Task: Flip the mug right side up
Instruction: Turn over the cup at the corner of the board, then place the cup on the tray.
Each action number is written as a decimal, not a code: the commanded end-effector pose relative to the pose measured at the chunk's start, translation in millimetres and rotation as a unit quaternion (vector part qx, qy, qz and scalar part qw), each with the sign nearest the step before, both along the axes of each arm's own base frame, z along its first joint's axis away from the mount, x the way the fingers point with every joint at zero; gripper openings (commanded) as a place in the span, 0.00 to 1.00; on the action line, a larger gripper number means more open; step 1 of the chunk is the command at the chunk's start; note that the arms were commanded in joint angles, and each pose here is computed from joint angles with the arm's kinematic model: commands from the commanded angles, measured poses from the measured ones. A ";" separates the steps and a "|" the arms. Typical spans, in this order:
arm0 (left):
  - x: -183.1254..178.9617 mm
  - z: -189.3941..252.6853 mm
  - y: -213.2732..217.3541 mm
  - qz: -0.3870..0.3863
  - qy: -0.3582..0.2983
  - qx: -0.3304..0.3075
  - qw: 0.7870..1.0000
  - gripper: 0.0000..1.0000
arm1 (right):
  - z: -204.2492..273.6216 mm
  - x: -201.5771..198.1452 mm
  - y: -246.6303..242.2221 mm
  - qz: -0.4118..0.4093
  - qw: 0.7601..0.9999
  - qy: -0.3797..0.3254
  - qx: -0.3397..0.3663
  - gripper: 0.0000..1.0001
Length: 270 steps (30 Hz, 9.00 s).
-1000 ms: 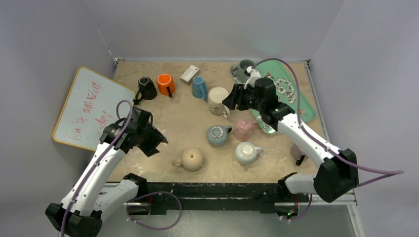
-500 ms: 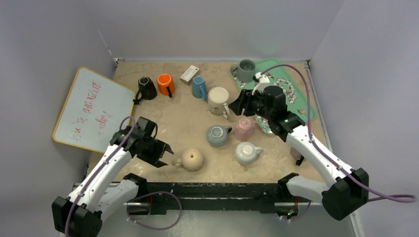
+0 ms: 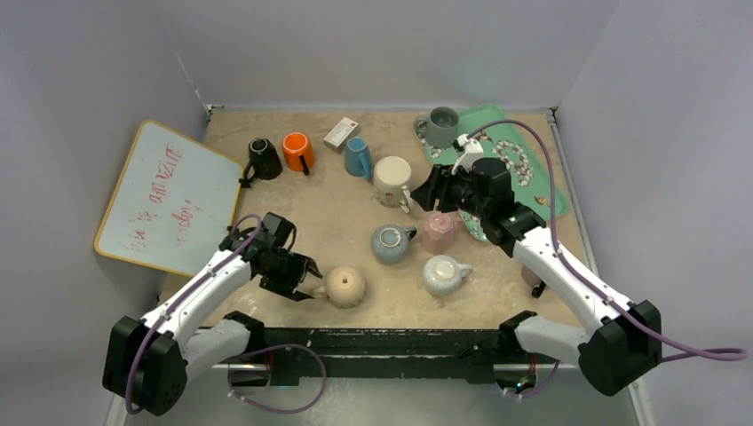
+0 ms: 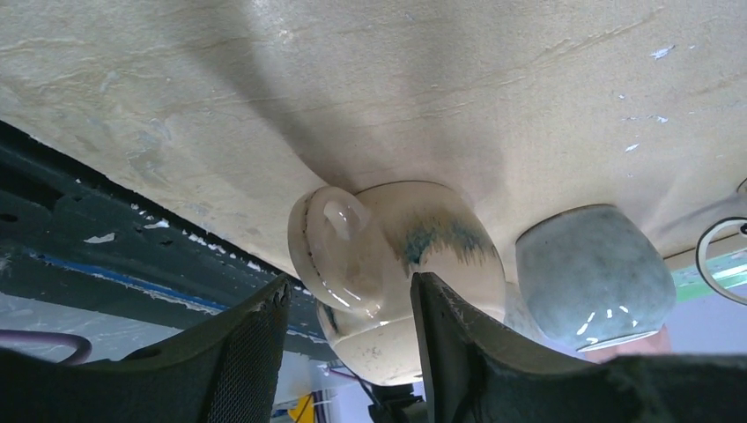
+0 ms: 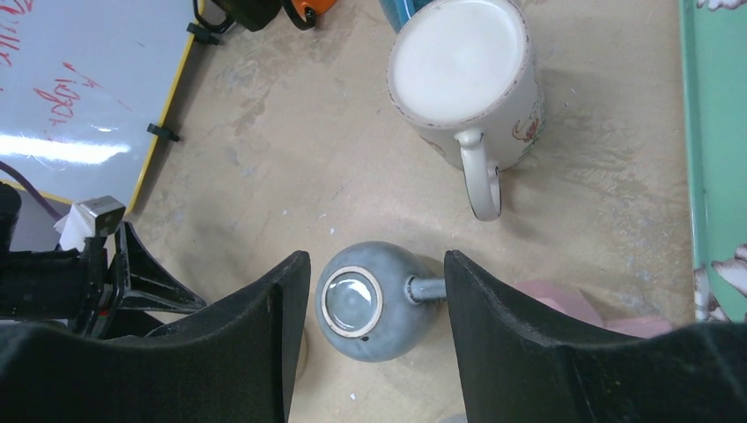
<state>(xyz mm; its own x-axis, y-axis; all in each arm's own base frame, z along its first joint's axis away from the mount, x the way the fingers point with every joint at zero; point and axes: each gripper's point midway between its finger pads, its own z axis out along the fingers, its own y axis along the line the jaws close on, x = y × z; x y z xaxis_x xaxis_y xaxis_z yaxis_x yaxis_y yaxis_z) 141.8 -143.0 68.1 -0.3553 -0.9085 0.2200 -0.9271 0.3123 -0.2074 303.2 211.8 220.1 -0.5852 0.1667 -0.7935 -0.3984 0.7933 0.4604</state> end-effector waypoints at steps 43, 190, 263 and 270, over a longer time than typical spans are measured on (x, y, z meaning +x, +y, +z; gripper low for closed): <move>25.7 -5.7 -17.2 0.019 0.000 0.064 0.998 0.38 | 1.6 -9.3 4.0 0.016 1.000 -0.008 0.018 0.60; 27.6 261.5 -90.1 -0.436 -0.737 -0.048 0.515 0.32 | 116.4 -67.0 135.4 0.432 0.838 -0.087 0.322 0.00; 35.0 238.3 0.6 -0.495 -0.677 0.237 0.490 0.93 | -44.0 194.3 -253.0 -0.723 0.611 0.213 0.243 0.00; 33.2 241.6 5.9 -0.489 -0.680 0.248 0.486 0.93 | -73.1 212.8 -265.0 -0.735 0.565 0.242 0.287 0.00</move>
<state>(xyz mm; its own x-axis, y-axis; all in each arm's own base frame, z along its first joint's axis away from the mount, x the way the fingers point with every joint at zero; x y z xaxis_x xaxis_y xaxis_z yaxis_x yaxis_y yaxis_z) 174.6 -139.6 301.8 -0.2316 0.0177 -0.9726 0.6010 0.7888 -0.1288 486.0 -50.7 122.2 0.2685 0.9182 -0.2913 0.8786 -0.1094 0.4648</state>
